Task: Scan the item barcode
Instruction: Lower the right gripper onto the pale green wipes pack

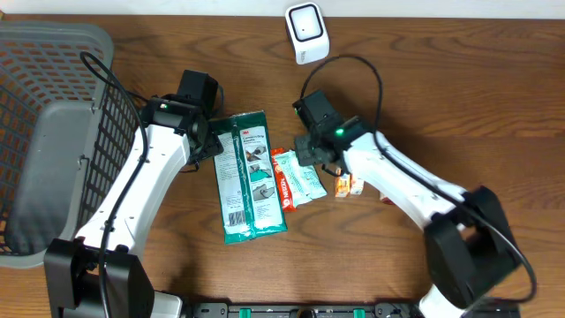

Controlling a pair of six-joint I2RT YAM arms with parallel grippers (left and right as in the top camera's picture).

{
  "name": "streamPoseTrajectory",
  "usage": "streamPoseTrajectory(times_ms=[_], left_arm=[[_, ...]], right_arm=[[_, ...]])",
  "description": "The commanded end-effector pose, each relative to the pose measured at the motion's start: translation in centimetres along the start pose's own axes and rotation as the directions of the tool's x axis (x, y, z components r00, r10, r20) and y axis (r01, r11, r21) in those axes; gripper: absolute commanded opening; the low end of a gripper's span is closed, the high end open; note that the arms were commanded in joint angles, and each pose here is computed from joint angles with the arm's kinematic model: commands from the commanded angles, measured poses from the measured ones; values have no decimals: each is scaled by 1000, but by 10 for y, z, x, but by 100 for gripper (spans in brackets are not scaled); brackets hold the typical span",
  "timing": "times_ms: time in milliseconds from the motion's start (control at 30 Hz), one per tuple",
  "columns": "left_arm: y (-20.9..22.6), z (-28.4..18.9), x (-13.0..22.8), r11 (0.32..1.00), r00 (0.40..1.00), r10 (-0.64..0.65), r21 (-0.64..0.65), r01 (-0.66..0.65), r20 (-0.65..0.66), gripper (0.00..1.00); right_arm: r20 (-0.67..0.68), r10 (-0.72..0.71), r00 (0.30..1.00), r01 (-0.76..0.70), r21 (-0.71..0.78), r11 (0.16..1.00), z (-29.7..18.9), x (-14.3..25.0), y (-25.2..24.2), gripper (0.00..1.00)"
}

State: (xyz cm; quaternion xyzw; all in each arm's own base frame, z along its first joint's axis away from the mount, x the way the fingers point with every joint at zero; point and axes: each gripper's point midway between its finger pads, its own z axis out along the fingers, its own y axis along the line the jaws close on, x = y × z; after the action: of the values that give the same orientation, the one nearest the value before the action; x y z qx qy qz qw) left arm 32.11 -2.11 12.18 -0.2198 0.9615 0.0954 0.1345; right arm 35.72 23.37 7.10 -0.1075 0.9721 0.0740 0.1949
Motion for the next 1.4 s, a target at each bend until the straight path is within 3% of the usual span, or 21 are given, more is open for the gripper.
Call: streamPoseTrajectory(times_ms=[0,333,567,833,1200,1367], left_arm=[[3,0,-1,1000,1000,-8,-17,8,4,84],[3,0,-1,1000,1000,-8,-17,8,4,84],[3,0,-1,1000,1000,-8,-17,8,4,84],[3,0,-1,1000,1000,-8,-17,8,4,84],[3,0,-1,1000,1000,-8,-17,8,4,84],[3,0,-1,1000,1000,-8,-17,8,4,84]], right_arm=[[0,-21,1000,21,-45,999,-9,-1,12,1],[-147,-28,989,31,16,999,41,54,2,1],[-66,-23,998,33,152,988,29,30,-22,1],[10,-33,999,33,-63,997,-8,-2,20,1],[-129,-13,992,10,-25,1000,33,60,7,1],[-96,2,995,-2,4,1000,47,70,-4,1]])
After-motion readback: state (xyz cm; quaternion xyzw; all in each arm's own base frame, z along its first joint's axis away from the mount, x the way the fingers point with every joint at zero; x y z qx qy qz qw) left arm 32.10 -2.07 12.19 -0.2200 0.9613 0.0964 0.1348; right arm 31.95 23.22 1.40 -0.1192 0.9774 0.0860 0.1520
